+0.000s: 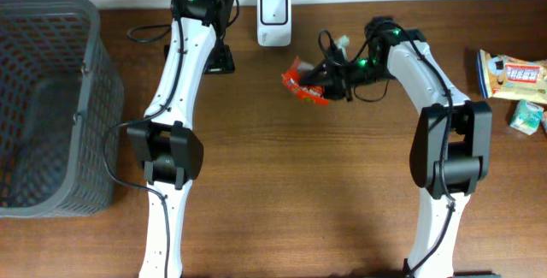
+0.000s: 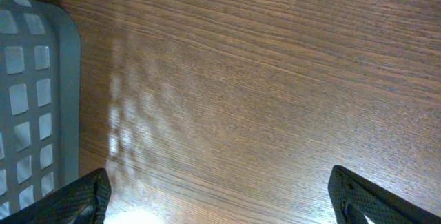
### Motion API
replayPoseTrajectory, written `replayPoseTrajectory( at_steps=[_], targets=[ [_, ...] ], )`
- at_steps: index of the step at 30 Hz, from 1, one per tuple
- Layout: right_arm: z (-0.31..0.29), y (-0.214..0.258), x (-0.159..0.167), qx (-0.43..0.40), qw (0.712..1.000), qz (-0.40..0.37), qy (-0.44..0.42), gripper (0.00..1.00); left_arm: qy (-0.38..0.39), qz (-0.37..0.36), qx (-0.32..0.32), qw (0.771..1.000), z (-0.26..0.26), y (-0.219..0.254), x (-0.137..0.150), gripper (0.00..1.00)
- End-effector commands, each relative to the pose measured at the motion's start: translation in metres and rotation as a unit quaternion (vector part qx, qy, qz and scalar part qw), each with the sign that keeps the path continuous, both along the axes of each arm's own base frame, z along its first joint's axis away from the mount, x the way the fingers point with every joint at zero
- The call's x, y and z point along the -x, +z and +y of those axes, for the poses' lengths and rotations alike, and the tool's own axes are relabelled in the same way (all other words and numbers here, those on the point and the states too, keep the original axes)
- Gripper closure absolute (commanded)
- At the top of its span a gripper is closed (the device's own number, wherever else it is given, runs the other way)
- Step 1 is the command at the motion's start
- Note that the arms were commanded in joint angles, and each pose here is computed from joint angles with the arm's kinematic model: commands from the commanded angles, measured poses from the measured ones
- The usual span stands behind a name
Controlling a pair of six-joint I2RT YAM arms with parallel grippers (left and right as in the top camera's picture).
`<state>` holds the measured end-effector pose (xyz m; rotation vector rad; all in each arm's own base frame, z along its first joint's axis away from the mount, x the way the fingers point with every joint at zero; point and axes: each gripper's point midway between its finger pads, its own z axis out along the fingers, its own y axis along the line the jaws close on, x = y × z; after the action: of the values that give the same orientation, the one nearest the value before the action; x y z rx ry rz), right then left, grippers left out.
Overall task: Scan the item barcode
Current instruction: 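Lift the red candy bag toward the scanner with the right gripper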
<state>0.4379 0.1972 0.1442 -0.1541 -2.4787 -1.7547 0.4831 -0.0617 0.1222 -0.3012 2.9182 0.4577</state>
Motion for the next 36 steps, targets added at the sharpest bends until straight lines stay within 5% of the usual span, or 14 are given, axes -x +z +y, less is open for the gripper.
replayPoseTrajectory(
  at_steps=[1, 5, 8, 9, 12, 16, 22, 27, 31, 34, 35, 36],
  targets=[
    [-0.028, -0.038, -0.040, 0.199, 0.975, -0.032, -0.090, 0.70, 0.007, -0.009, -0.004, 1.000, 0.002, 0.006, 0.000, 0.01],
    [-0.013, -0.022, -0.101, 0.219, 0.949, -0.122, -0.189, 0.63, 0.007, -0.009, -0.004, 1.000, 0.002, 0.006, 0.000, 0.01],
    [0.004, -0.010, -0.130, 0.240, 0.920, -0.171, -0.257, 0.81, 0.007, -0.009, -0.004, 1.000, 0.002, 0.006, 0.000, 0.01],
    [0.006, -0.015, -0.129, 0.261, 0.912, -0.171, -0.266, 0.78, 0.007, -0.009, -0.004, 1.000, 0.002, 0.006, 0.000, 0.01],
    [-0.008, -0.032, -0.125, 0.333, 0.883, -0.158, -0.291, 0.45, 0.007, -0.009, -0.004, 1.000, 0.002, 0.006, 0.000, 0.01],
    [-0.014, -0.045, -0.124, 0.351, 0.878, -0.147, -0.292, 0.43, 0.007, -0.009, -0.004, 1.000, 0.002, 0.006, 0.000, 0.01],
    [-0.008, -0.110, -0.115, 0.427, 0.855, -0.146, -0.255, 0.30, 0.007, -0.009, -0.004, 1.000, 0.002, 0.006, 0.000, 0.01],
    [-0.059, -0.135, -0.092, 0.592, 0.754, -0.140, -0.245, 0.23, 0.007, -0.009, -0.004, 1.000, 0.002, 0.006, 0.000, 0.01],
    [-0.097, -0.108, -0.065, 0.640, 0.732, -0.106, -0.206, 0.23, 0.007, -0.009, -0.004, 1.000, 0.002, 0.006, 0.000, 0.01],
    [-0.098, -0.056, -0.063, 0.657, 0.725, -0.171, -0.112, 0.21, 0.007, -0.009, -0.004, 1.000, 0.002, 0.006, 0.000, 0.01],
    [-0.097, -0.042, -0.066, 0.663, 0.716, -0.209, -0.060, 0.01, 0.007, -0.009, -0.004, 1.000, 0.002, 0.006, 0.000, 0.01],
    [-0.096, -0.035, -0.068, 0.665, 0.710, -0.230, -0.032, 0.01, 0.007, -0.009, -0.004, 1.000, 0.002, 0.006, 0.000, 0.01]
  ],
)
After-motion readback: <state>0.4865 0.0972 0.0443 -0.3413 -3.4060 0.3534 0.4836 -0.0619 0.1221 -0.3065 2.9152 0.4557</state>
